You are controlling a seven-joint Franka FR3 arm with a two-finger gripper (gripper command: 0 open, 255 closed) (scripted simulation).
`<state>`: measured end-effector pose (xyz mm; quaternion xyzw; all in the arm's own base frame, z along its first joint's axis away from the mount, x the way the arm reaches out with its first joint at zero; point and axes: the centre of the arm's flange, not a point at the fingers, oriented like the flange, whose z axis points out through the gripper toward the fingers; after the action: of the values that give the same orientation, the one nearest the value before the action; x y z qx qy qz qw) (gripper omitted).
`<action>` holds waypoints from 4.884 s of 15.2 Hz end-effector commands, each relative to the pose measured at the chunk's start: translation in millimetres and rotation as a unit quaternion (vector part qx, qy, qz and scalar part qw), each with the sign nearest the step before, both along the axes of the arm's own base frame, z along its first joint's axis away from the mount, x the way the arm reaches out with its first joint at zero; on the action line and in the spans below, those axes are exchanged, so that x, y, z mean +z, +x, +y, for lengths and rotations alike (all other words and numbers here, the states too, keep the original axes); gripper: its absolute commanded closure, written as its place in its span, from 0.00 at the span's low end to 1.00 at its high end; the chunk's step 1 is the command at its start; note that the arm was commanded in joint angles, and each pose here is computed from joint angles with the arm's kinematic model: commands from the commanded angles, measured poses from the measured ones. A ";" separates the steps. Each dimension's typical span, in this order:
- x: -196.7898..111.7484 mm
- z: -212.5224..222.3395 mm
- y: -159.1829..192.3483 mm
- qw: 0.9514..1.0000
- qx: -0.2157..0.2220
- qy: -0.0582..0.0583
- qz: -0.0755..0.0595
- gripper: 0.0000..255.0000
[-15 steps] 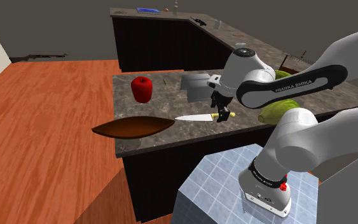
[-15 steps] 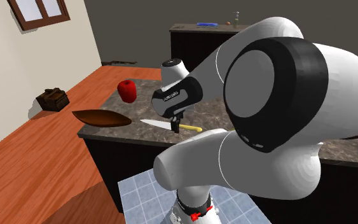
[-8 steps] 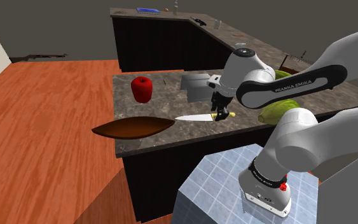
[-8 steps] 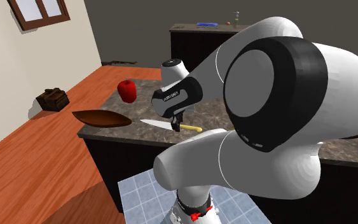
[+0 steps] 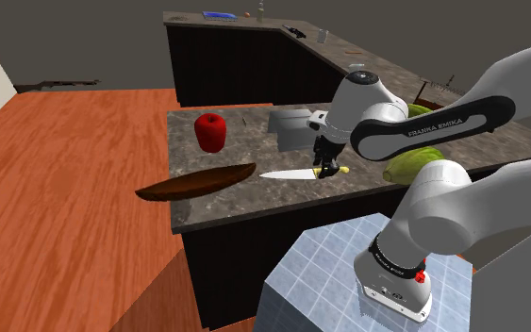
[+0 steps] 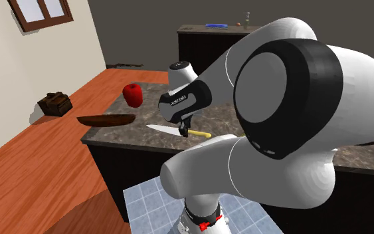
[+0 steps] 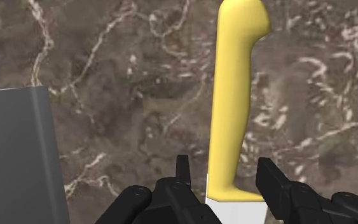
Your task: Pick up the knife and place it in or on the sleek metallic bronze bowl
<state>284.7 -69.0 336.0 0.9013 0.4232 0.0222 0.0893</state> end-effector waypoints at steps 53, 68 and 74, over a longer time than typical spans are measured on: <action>115.8 292.1 179.3 1.000 0.000 0.000 0.001 1.00; 49.7 292.1 179.3 1.000 0.000 0.000 0.001 1.00; 49.8 292.1 179.3 1.000 0.000 0.000 0.001 0.00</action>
<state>463.9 223.1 385.8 0.9015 0.4231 0.0207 0.0890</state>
